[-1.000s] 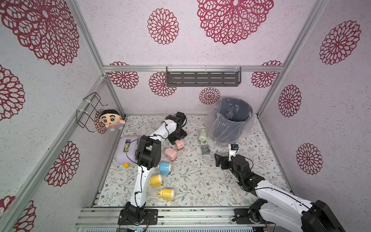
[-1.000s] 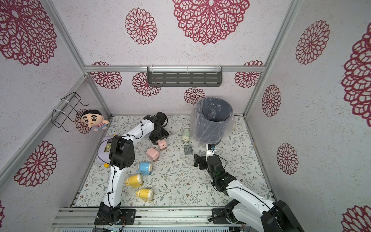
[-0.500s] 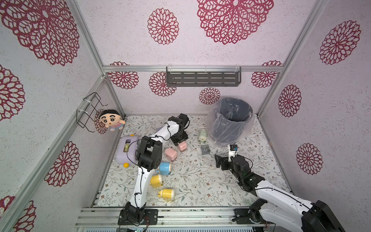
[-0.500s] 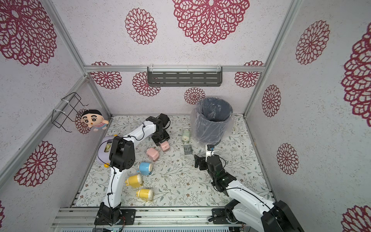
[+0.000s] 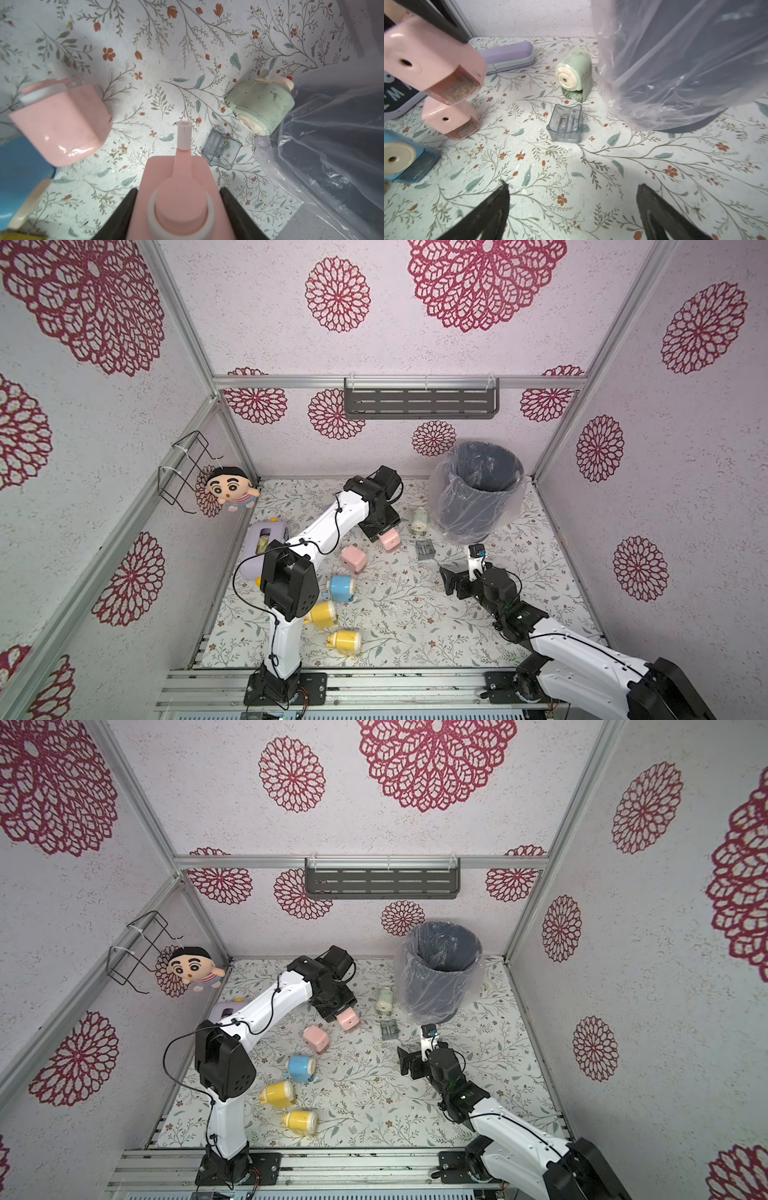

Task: Take out the pencil sharpener tray and clean the shavings
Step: Pick up the pencil sharpener from the center of the board.

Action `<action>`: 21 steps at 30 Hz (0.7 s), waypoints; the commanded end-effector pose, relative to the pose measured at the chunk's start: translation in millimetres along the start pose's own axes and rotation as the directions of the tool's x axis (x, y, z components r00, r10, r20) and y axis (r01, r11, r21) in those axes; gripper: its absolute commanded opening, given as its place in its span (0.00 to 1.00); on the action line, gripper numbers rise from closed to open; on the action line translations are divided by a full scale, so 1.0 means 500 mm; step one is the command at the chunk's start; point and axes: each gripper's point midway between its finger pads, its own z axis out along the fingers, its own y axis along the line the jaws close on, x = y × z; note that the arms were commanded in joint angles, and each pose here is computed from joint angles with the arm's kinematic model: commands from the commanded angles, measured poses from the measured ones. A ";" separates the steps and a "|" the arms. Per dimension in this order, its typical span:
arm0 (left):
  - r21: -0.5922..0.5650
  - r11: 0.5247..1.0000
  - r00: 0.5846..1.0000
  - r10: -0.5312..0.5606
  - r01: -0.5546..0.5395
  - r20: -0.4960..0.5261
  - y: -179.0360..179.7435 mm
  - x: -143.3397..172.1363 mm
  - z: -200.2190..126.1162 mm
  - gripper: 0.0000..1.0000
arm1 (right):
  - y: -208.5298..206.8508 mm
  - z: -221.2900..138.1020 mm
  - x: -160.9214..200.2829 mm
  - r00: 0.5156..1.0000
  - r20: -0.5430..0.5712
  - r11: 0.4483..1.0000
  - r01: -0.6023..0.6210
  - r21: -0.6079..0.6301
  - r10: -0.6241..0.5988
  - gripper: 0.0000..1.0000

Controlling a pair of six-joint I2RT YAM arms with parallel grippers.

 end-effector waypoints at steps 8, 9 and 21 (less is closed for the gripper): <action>-0.035 0.993 0.982 -0.118 0.114 -0.146 0.044 0.077 -0.032 0.23 | 0.152 -0.010 -0.029 0.990 0.113 0.969 0.108 -0.224 -0.085 0.95; -0.037 0.991 0.979 -0.134 0.130 -0.152 0.046 0.079 -0.033 0.23 | 0.172 -0.011 -0.031 0.989 0.122 0.963 0.116 -0.245 -0.088 0.94; -0.089 0.984 0.960 -0.169 0.153 -0.223 0.066 0.109 -0.006 0.20 | 0.277 0.026 -0.043 0.950 0.196 0.921 0.291 -0.260 -0.244 0.90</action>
